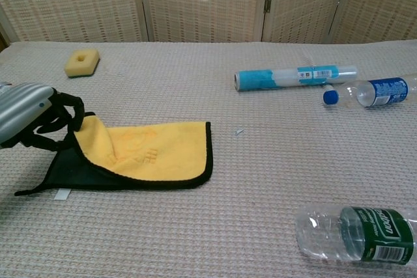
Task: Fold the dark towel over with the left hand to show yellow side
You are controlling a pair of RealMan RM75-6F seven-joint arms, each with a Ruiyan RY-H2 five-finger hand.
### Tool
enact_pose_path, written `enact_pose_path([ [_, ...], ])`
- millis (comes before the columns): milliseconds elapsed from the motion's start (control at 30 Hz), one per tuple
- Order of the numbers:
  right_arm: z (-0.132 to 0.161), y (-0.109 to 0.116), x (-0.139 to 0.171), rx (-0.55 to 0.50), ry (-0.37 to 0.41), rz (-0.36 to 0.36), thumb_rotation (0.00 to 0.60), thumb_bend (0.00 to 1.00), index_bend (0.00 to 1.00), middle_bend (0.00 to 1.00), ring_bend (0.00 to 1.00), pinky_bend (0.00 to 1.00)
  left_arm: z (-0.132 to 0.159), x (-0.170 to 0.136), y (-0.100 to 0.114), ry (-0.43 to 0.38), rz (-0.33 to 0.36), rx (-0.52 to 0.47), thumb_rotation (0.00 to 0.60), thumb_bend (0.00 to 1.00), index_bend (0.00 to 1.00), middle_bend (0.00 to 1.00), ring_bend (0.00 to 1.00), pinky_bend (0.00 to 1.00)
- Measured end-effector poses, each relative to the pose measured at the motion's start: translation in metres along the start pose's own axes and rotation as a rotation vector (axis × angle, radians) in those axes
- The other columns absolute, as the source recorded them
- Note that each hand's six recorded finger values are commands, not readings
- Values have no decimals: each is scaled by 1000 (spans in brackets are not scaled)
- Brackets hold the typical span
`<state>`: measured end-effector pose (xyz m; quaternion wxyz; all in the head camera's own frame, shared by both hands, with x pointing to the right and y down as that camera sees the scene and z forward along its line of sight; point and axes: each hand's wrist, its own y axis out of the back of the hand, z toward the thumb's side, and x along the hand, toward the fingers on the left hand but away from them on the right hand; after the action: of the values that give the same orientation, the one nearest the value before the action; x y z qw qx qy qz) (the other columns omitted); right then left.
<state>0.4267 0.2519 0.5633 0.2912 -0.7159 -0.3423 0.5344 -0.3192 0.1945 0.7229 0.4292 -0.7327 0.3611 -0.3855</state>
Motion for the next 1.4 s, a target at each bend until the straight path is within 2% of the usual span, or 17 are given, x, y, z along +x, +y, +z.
enact_pose_path([
  [300, 1, -3, -1, 3, 6, 13, 600, 123, 0, 0, 0, 0, 1, -21, 5, 15, 29, 1, 600, 369, 690, 1000, 1000, 1000],
  [533, 5, -5, -1, 7, 17, 18, 600, 123, 0, 0, 0, 0, 10, -42, -5, 27, -3, -47, 600, 368, 690, 1000, 1000, 1000],
  [833, 5, -3, 1, 6, 22, 11, 600, 123, 0, 0, 0, 0, 19, -49, -13, 20, -19, -69, 600, 368, 690, 1000, 1000, 1000],
  [1400, 6, -7, -1, 12, 22, 25, 600, 123, 0, 0, 0, 0, 11, -65, -16, 62, -37, -71, 600, 368, 689, 1000, 1000, 1000],
])
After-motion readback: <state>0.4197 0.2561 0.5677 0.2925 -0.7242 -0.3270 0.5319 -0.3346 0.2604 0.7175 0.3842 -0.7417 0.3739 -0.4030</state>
